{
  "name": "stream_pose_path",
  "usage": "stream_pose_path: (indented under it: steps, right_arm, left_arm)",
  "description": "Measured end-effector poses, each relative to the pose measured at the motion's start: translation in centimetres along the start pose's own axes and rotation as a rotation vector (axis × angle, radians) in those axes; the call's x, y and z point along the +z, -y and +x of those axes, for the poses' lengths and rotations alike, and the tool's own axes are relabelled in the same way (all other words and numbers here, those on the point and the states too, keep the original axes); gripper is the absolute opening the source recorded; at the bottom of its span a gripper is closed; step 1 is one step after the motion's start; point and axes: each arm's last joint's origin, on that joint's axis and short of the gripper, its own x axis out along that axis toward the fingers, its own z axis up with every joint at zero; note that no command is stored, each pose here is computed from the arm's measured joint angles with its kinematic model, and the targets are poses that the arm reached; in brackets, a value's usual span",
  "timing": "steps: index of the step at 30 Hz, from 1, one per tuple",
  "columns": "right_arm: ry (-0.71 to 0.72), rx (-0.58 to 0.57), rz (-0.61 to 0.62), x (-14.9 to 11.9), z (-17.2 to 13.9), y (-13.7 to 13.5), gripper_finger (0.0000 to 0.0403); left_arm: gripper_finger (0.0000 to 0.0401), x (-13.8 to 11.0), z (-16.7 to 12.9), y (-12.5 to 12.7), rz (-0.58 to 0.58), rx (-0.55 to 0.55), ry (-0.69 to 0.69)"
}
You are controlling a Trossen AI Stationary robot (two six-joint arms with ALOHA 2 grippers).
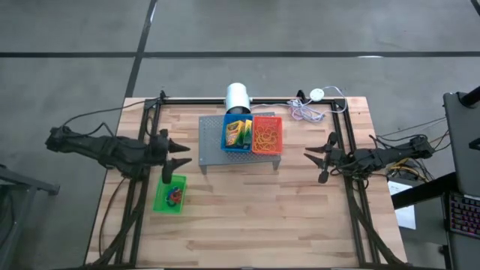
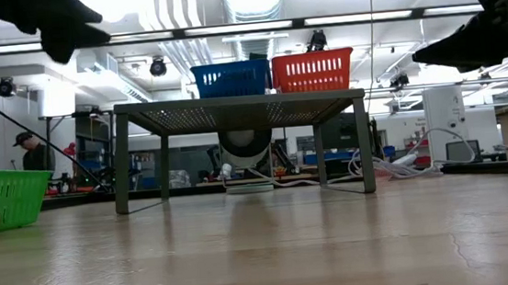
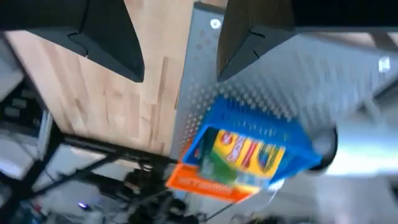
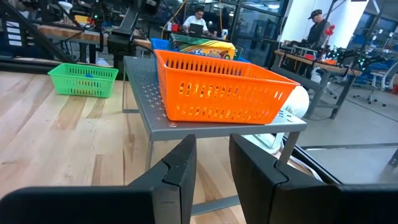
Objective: Pick & Place Office Desk Supplies
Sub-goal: Put the colored spring keychains into the green bin on the shelf
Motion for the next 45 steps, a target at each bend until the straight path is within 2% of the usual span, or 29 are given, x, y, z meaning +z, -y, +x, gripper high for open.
stream_pose_path:
  steps: [3,6,12,17,24,29,37,40,45]
  right_arm:
    - [0.000,0.000,0.000,0.0,0.0,0.0,0.0091]
    - [0.000,0.000,0.000,0.0,0.0,0.0,0.0091]
    - [0.000,0.000,0.000,0.0,0.0,0.0,0.0091]
    - [0.000,0.000,0.000,0.0,0.0,0.0,0.0091]
    - [0.000,0.000,0.000,0.0,0.0,0.0,0.0091]
    - [0.000,0.000,0.000,0.0,0.0,0.0,0.0091]
    - [0.000,0.000,0.000,0.0,0.0,0.0,0.0091]
    - [0.000,0.000,0.000,0.0,0.0,0.0,0.0091]
    - [0.000,0.000,0.000,0.0,0.0,0.0,0.0091]
  left_arm:
    - [0.0209,0.1,0.3,0.1,-0.114,0.028,-0.050]
    - [0.0209,0.1,0.5,0.3,-0.156,0.044,-0.149]
    - [0.0209,1.1,1.4,1.0,-0.258,0.105,-0.259]
    - [0.0209,1.1,1.5,1.3,-0.382,0.209,-0.507]
    - [0.0190,0.2,2.2,1.7,-0.421,0.323,-0.762]
    - [0.0167,-1.1,2.8,1.8,-0.395,0.376,-0.916]
    - [0.0148,-2.2,4.5,2.3,-0.265,0.397,-1.030]
    - [0.0148,-2.9,5.4,2.6,-0.215,0.367,-1.109]
    - [0.0147,-3.9,6.6,2.9,-0.068,0.300,-1.207]
